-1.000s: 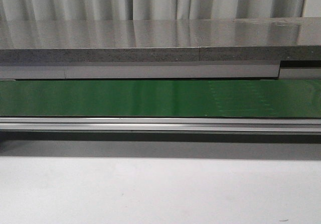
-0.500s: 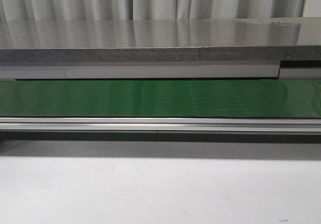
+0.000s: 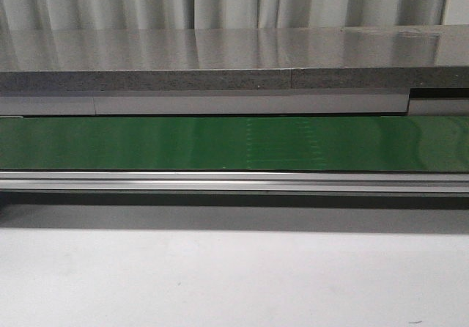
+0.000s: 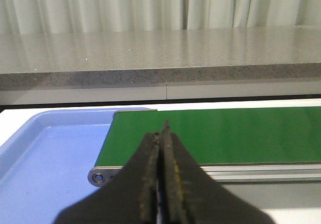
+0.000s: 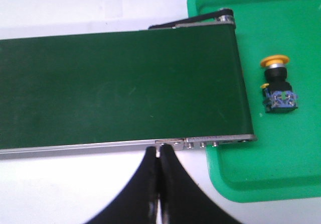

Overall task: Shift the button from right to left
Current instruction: 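Lower the right gripper and grasp the push button's black body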

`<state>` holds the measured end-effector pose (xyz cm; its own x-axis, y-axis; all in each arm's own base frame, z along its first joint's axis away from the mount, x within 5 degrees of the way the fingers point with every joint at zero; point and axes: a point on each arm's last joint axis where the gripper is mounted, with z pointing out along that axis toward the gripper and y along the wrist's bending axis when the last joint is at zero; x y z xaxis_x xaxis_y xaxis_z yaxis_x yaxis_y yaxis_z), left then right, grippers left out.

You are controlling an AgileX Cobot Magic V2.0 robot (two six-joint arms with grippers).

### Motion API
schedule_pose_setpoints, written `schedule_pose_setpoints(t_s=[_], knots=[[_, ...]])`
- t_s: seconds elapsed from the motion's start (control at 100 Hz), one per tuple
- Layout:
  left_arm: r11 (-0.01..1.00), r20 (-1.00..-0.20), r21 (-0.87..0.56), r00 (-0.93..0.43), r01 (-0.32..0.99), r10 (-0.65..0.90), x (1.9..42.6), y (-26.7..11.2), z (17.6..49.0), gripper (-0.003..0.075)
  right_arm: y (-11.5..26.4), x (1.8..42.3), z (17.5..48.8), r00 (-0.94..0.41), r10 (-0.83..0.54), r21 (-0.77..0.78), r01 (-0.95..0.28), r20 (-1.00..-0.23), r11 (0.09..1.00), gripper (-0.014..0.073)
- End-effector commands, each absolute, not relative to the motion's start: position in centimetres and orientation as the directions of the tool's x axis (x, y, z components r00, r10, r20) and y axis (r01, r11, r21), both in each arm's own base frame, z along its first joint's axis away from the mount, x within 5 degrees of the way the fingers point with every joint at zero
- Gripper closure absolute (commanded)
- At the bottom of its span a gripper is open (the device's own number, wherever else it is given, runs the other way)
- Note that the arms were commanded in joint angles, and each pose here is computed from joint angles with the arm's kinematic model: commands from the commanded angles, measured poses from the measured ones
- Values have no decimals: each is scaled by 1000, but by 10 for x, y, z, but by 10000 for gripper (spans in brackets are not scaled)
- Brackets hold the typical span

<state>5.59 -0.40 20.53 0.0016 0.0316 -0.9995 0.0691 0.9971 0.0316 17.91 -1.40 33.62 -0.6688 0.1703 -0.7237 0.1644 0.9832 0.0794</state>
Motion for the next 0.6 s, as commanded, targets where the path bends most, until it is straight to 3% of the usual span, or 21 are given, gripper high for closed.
schedule_pose_setpoints(t_s=[0.0,0.07,0.15,0.24,0.34,0.39,0.59], knots=[[997,-998,19,62,70,14,55,-4,199,741,-22,194,349,-646,166,54,189,-745,980,660],[997,-998,19,62,70,14,55,-4,199,741,-27,201,348,-661,174,45,208,-730,977,637],[997,-998,19,62,70,14,55,-4,199,741,-34,207,348,-672,186,35,232,-717,972,545],[997,-998,19,62,70,14,55,-4,199,741,-46,212,344,-702,199,12,262,-684,965,333],[997,-998,19,62,70,14,55,-4,199,741,-61,217,336,-748,211,-24,290,-629,957,36],[997,-998,19,62,70,14,55,-4,199,741,-71,218,330,-768,213,-51,304,-604,951,-54],[997,-998,19,62,70,14,55,-4,199,741,-108,217,315,-778,305,-77,410,-550,909,-9]])
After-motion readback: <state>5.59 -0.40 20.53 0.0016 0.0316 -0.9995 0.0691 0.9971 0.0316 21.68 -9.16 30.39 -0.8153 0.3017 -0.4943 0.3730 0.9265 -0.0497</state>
